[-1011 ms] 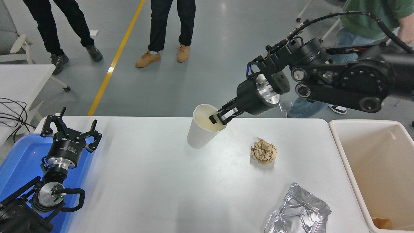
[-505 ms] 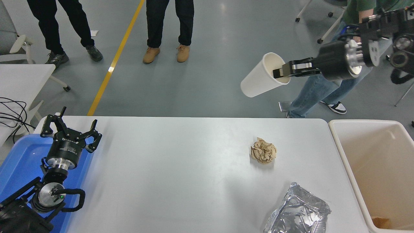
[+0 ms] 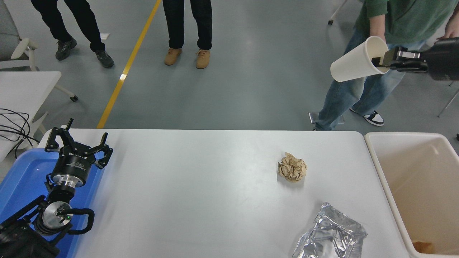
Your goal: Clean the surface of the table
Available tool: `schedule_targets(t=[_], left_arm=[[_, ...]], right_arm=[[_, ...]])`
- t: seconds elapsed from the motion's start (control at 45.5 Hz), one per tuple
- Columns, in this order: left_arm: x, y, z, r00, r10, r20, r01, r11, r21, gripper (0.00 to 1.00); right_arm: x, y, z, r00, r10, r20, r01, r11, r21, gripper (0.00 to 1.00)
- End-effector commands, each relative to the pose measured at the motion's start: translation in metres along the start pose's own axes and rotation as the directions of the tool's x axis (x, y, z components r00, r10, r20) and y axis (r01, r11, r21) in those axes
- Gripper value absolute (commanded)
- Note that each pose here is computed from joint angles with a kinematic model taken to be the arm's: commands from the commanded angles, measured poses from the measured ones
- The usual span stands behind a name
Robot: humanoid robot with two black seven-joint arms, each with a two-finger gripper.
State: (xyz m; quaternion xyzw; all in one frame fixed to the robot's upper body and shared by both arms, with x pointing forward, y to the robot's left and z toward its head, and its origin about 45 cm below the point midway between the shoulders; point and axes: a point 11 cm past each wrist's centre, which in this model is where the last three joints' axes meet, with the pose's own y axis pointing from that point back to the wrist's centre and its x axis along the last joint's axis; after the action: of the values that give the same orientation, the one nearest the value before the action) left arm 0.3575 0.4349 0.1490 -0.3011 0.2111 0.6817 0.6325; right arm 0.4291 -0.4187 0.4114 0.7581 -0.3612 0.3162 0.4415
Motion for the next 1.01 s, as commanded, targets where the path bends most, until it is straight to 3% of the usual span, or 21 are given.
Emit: schedule_targets(t=[0.0, 0.527, 0.989], left_arm=[[0.000, 0.000, 0.000, 1.000, 0.000, 0.001, 0.000, 1.000, 0.000, 0.99], [0.000, 0.000, 0.000, 1.000, 0.000, 0.001, 0.000, 1.000, 0.000, 0.99], [0.000, 0.000, 0.000, 1.000, 0.000, 0.000, 0.000, 1.000, 0.000, 0.99]], right_arm=[[-0.011, 0.028, 0.060, 0.996, 0.079, 0.042, -0.073, 0.990, -0.122, 0.00], [-0.051, 0.068, 0.167, 0.945, 0.268, 0.186, -0.183, 0.908, -0.378, 0.00], [-0.132, 0.072, 0.229, 0.889, 0.339, 0.307, -0.140, 0.841, -0.522, 0.00]])
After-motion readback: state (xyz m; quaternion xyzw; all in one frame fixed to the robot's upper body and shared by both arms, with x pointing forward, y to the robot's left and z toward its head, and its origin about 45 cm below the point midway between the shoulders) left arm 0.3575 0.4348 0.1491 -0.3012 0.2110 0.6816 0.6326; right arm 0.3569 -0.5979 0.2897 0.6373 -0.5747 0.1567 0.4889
